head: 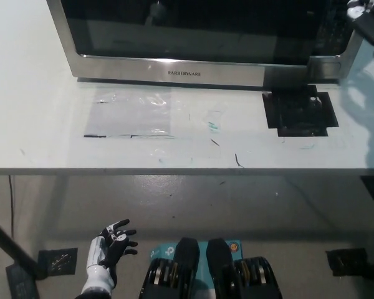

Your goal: A microwave is kept infront of the robot with its door slightly ajar. The robot uses its right hand to push the door towards the left to open it.

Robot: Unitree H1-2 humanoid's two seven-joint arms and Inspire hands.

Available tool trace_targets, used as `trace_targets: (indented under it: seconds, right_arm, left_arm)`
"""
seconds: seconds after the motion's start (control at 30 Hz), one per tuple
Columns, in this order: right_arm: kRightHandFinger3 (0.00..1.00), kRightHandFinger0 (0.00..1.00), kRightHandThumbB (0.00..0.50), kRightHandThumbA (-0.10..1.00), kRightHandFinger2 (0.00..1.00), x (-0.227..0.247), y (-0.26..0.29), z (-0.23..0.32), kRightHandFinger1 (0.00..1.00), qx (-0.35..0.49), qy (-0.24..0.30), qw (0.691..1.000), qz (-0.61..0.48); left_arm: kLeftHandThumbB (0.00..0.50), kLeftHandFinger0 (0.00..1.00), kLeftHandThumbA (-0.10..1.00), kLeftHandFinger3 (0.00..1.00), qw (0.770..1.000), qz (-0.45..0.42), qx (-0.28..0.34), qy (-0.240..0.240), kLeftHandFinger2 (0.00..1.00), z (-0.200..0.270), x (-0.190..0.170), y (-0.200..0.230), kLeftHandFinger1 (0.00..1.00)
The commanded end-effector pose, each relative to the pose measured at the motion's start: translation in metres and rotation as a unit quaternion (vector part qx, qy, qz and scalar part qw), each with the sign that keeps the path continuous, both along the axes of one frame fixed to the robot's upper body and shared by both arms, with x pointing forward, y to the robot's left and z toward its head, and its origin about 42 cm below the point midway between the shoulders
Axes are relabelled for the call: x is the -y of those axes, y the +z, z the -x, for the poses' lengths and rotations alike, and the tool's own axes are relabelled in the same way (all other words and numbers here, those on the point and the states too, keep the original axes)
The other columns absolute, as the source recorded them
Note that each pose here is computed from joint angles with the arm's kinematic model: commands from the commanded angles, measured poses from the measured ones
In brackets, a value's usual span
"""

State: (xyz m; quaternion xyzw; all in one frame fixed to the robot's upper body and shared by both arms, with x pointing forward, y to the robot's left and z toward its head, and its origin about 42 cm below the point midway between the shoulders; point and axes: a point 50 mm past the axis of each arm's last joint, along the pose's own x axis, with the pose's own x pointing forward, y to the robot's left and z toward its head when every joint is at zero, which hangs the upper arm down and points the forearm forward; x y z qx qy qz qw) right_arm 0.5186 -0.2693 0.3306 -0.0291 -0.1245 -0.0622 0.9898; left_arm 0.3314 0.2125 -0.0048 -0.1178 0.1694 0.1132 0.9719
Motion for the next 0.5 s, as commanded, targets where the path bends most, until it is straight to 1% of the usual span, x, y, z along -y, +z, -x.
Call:
trace_targets:
  seconds: [0.0,0.07,0.1,0.13,0.2,0.23,0.3,0.37,0.47]
  right_arm:
    - [0.82,0.51,0.197,0.34,0.72,0.000,0.042,-0.011,0.69,0.068,-0.010,0.997,0.038]
    - [0.81,0.50,0.200,0.33,0.73,-0.002,0.039,-0.014,0.69,0.058,-0.011,0.997,0.043]
    - [0.82,0.50,0.207,0.35,0.74,-0.004,0.037,-0.015,0.69,0.055,-0.013,0.997,0.055]
    - [0.82,0.50,0.212,0.36,0.75,-0.005,0.034,-0.016,0.70,0.051,-0.011,0.997,0.056]
    - [0.81,0.49,0.215,0.33,0.70,-0.006,0.029,-0.017,0.68,0.047,-0.009,0.997,0.053]
    - [0.81,0.48,0.227,0.33,0.69,-0.007,0.025,-0.017,0.67,0.042,-0.009,0.997,0.058]
    - [0.81,0.48,0.228,0.34,0.68,-0.008,0.023,-0.017,0.66,0.042,-0.009,0.997,0.061]
    - [0.78,0.43,0.248,0.37,0.68,-0.007,0.018,-0.019,0.65,0.037,-0.011,0.997,0.069]
    - [0.77,0.37,0.247,0.37,0.67,-0.005,0.015,-0.021,0.63,0.034,-0.015,0.997,0.069]
  left_arm:
    - [0.000,0.33,-0.01,0.54,1.000,-0.004,0.023,-0.003,0.43,-0.009,0.006,0.011,0.33]
    - [0.001,0.33,0.00,0.53,1.000,0.000,0.025,-0.003,0.42,-0.009,0.007,0.010,0.33]
    - [0.000,0.34,0.00,0.53,1.000,0.000,0.026,-0.004,0.43,-0.009,0.007,0.011,0.34]
    - [0.000,0.32,0.00,0.52,1.000,-0.001,0.026,-0.004,0.42,-0.008,0.006,0.011,0.33]
    - [0.000,0.34,0.00,0.54,1.000,0.000,0.027,-0.007,0.44,-0.007,0.007,0.011,0.35]
    - [0.009,0.34,0.01,0.54,1.000,-0.002,0.026,-0.006,0.44,-0.007,0.007,0.011,0.35]
    - [0.000,0.34,0.03,0.55,1.000,-0.002,0.026,-0.006,0.44,-0.006,0.006,0.011,0.34]
    - [0.000,0.35,0.04,0.56,1.000,-0.005,0.026,-0.006,0.44,-0.007,0.007,0.011,0.35]
    - [0.000,0.35,0.04,0.57,1.000,-0.006,0.027,-0.008,0.46,-0.007,0.006,0.012,0.35]
